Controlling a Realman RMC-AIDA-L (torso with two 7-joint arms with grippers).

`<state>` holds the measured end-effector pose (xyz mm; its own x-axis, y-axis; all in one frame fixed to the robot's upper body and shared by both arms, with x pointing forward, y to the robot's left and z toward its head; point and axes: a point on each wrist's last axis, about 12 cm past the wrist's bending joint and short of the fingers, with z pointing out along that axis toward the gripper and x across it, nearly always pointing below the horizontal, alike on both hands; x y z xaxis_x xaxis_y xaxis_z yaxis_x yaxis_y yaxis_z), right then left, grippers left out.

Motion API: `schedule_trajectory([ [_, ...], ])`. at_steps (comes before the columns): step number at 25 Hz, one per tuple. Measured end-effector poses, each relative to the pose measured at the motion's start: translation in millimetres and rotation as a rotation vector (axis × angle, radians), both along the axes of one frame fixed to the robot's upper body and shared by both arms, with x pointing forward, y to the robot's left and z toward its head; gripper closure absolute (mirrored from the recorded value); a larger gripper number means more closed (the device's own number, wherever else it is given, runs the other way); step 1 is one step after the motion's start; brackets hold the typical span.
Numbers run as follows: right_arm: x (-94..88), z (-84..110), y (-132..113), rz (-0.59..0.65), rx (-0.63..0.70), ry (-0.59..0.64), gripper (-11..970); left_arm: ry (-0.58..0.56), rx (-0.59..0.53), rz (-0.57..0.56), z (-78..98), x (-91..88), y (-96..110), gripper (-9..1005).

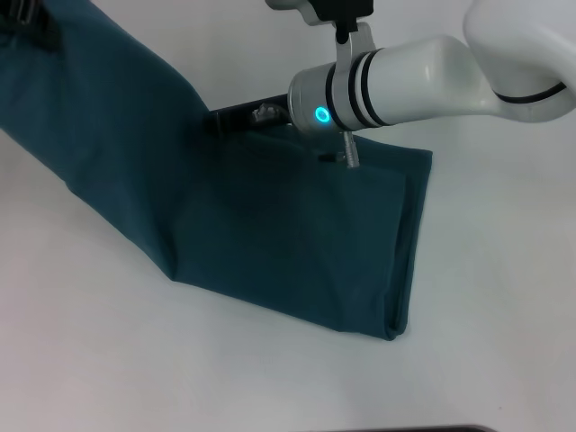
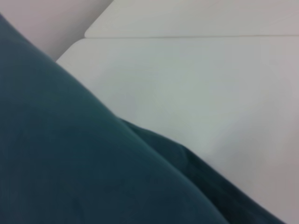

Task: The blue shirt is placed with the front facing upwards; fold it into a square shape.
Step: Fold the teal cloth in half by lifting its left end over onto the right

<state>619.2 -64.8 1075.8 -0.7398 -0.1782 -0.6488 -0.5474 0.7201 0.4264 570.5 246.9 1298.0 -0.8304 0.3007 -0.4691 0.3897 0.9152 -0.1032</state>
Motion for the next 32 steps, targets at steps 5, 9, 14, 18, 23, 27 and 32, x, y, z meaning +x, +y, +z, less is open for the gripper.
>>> schedule_trajectory([
  [5,3.1,-2.8,-5,-0.026,-0.022,-0.005,943,-0.003,-0.003,0.003,0.9,-0.5,-1,908],
  [9,3.5,-5.9,-11,-0.059,-0.016,-0.002,941,-0.003,-0.003,0.005,1.1,-0.4,-1,907],
  [14,-3.7,2.6,-24,0.025,0.048,-0.008,936,0.006,-0.004,0.005,-0.6,0.5,-1,907],
  [18,-0.7,13.9,-70,0.047,0.087,-0.023,923,0.006,-0.004,-0.011,1.5,0.3,-6,908],
  [23,2.4,21.5,-144,-0.058,0.129,-0.009,923,0.002,-0.029,-0.045,5.2,1.4,-11,907],
  [27,-0.5,23.4,-178,-0.111,0.124,-0.009,924,0.009,-0.049,-0.104,5.3,1.3,-20,909],
  [32,-4.5,19.7,-193,-0.130,0.094,-0.004,924,0.052,-0.049,-0.197,-2.8,0.2,-39,908],
])
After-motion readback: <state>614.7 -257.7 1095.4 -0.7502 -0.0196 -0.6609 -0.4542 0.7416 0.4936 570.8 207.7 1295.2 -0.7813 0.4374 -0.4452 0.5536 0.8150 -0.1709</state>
